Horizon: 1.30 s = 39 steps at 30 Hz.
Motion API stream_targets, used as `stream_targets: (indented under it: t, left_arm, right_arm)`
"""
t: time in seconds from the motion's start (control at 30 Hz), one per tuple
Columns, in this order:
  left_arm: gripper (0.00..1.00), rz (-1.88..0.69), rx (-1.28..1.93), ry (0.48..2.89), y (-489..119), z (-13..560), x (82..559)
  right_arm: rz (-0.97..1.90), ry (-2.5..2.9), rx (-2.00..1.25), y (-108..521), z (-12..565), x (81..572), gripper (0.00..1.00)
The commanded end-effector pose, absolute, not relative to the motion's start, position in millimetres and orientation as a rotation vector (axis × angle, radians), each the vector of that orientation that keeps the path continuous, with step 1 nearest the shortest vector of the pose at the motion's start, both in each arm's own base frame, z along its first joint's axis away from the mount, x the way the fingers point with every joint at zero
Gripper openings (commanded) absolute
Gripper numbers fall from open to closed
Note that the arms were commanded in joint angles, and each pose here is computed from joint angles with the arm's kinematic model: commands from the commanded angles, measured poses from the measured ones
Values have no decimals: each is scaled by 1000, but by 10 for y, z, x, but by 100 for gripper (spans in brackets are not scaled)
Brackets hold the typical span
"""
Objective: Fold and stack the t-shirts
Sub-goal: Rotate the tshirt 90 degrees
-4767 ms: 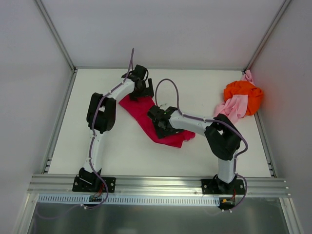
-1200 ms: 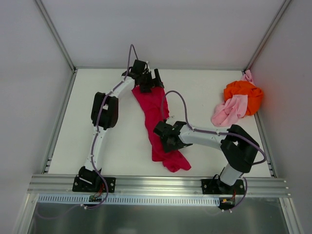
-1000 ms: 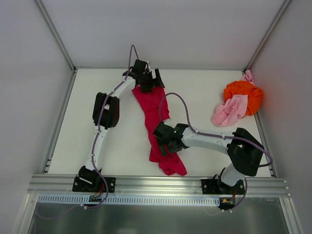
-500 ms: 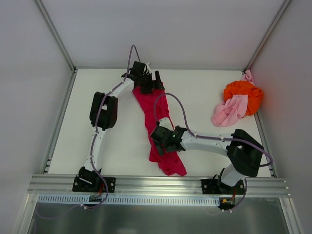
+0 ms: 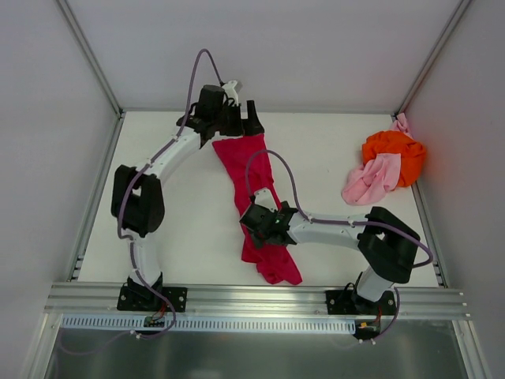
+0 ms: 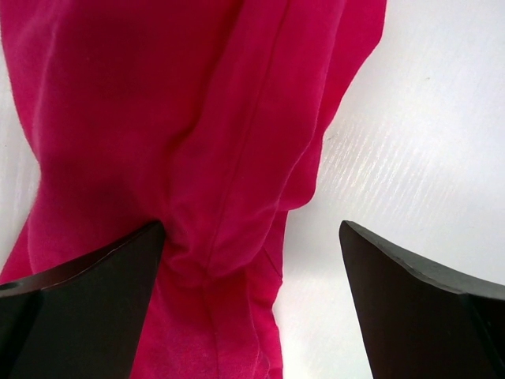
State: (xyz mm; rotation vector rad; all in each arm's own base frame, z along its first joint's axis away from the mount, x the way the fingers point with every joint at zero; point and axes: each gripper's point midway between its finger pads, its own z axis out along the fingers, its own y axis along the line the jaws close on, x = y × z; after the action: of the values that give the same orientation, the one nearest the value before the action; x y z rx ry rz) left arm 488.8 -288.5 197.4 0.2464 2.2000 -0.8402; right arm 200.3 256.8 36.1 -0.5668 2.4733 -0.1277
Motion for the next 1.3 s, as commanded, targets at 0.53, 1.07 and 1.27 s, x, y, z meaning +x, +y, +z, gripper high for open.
stream_targets:
  t: [0.53, 1.07, 1.27]
  left_arm:
    - [99, -762, 196, 1860, -2370, 3058, 3362]
    - [99, -790, 189, 1824, -2234, 3082, 3039]
    - [99, -796, 180, 1833, -2250, 2995, 3052]
  right_arm:
    - [313, 2521, -801, 3231, 394, 1666, 100]
    - [447, 2509, -822, 3500, 433, 1628, 100]
    - [90, 2421, -641, 3017, 547, 1966, 100]
